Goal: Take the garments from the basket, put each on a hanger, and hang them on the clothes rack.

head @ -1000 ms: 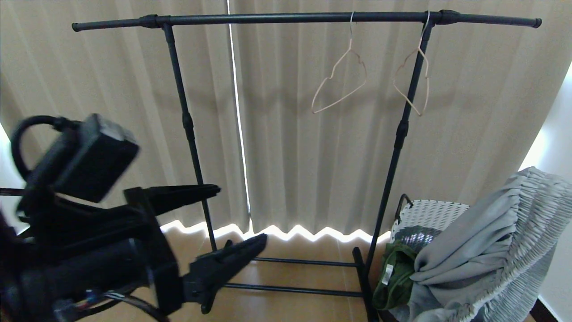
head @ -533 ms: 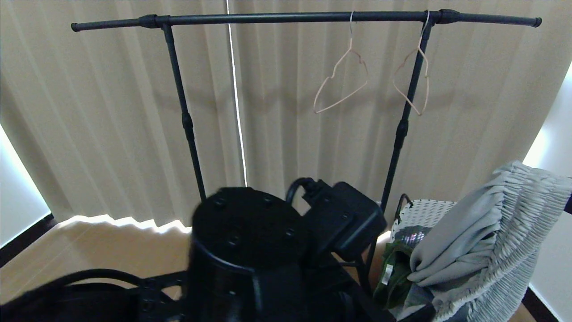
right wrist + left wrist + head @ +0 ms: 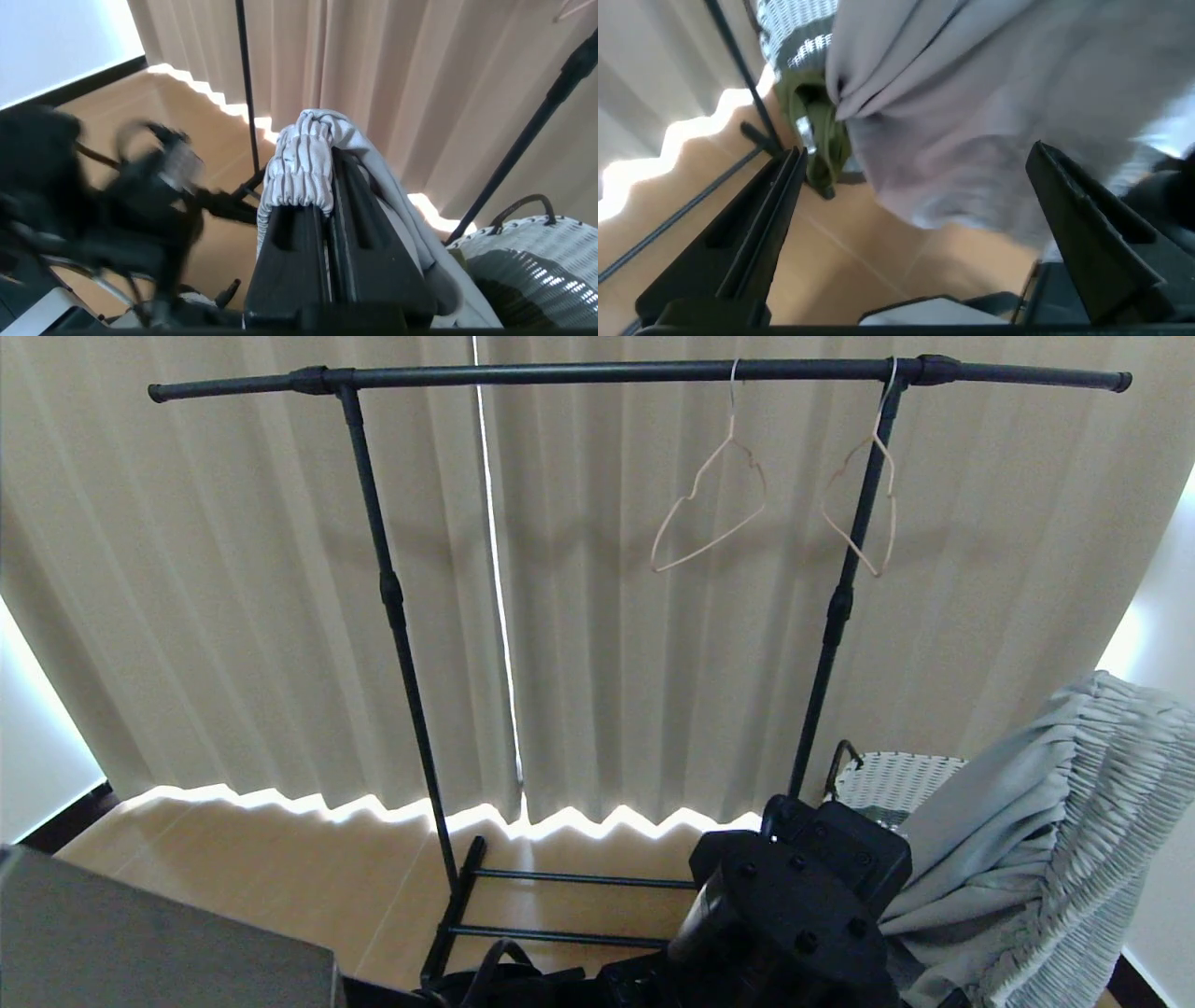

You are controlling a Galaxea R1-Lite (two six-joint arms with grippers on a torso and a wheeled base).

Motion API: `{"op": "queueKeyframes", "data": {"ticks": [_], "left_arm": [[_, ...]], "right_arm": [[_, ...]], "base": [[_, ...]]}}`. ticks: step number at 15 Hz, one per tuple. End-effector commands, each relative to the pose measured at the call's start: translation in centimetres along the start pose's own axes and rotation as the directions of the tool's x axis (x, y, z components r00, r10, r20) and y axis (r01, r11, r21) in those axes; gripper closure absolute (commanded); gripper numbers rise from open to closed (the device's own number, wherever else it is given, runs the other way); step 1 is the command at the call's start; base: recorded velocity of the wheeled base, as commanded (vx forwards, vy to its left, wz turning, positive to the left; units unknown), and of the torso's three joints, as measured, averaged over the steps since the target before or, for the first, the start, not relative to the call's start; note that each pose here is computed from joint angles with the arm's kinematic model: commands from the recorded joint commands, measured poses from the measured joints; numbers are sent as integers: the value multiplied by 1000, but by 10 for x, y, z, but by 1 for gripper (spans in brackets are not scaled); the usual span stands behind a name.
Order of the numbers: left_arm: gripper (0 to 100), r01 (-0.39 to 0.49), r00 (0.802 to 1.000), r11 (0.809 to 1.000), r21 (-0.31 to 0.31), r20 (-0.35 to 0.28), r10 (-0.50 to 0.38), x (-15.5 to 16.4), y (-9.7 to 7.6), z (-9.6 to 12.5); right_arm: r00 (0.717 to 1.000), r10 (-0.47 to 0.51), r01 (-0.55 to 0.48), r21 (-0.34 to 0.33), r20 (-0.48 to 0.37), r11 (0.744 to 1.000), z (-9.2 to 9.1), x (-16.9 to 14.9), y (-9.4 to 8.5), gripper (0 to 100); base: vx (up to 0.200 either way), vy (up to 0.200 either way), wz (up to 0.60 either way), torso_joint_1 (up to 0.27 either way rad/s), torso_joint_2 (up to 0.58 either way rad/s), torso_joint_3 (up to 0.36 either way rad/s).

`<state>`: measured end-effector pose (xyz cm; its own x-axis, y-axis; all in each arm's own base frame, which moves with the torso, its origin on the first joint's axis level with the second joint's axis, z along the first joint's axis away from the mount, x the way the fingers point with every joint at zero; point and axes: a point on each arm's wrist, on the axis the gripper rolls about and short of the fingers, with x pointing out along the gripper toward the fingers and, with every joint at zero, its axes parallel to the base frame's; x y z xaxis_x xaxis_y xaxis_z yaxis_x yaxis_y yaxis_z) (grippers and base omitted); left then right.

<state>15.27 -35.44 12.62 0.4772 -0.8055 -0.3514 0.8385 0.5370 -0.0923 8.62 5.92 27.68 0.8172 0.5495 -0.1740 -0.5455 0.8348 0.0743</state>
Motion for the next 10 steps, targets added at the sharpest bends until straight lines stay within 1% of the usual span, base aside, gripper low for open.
{"op": "queueKeyframes", "data": {"ticks": [1, 2, 3, 4, 5, 6, 7, 8, 10], "left_arm": [[0, -15, 1000, 1000, -4, -24, 15, 7, 0, -8], [0, -23, 999, 1000, -9, -27, 23, 7, 0, -10], [0, -39, 998, 999, -6, -46, 38, 4, 1, -16], [0, -24, 998, 1000, 6, -64, 24, -6, -5, -21], [0, -16, 997, 1000, 12, -70, 17, -13, -7, -22], [0, 5, 996, 1000, 28, -88, -3, -31, -10, -26], [0, 20, 996, 999, 34, -90, -17, -41, -13, -27], [0, 29, 995, 999, 40, -97, -25, -44, -16, -29], [0, 43, 995, 998, 39, -89, -40, -43, -20, -28]], "right_arm": [[1000, 1, -1, 1, 17, 1000, 1, -5, 0, 100], [1000, 1, -1, 1, 18, 1000, 1, -5, 0, 100], [1000, 0, 0, 1, 20, 1000, 1, -5, 0, 100], [1000, 0, 0, 1, 17, 1000, 0, -5, 0, 100], [1000, 0, 0, 1, 17, 1000, 0, -5, 0, 100], [1000, 0, 0, 1, 15, 1000, 0, -4, 0, 100], [1000, 0, 0, 1, 15, 1000, 0, -4, 0, 100], [1000, 1, -1, 1, 14, 1000, 1, -4, 0, 100], [1000, 1, -1, 1, 12, 1000, 1, -3, 0, 100]], "base": [[0, 0, 0, 0, 0, 0], [0, 0, 0, 0, 0, 0], [0, 0, 0, 0, 0, 0], [0, 0, 0, 0, 0, 0], [0, 0, 0, 0, 0, 0], [0, 0, 0, 0, 0, 0], [0, 0, 0, 0, 0, 0], [0, 0, 0, 0, 0, 0], [0, 0, 0, 0, 0, 0]]}}
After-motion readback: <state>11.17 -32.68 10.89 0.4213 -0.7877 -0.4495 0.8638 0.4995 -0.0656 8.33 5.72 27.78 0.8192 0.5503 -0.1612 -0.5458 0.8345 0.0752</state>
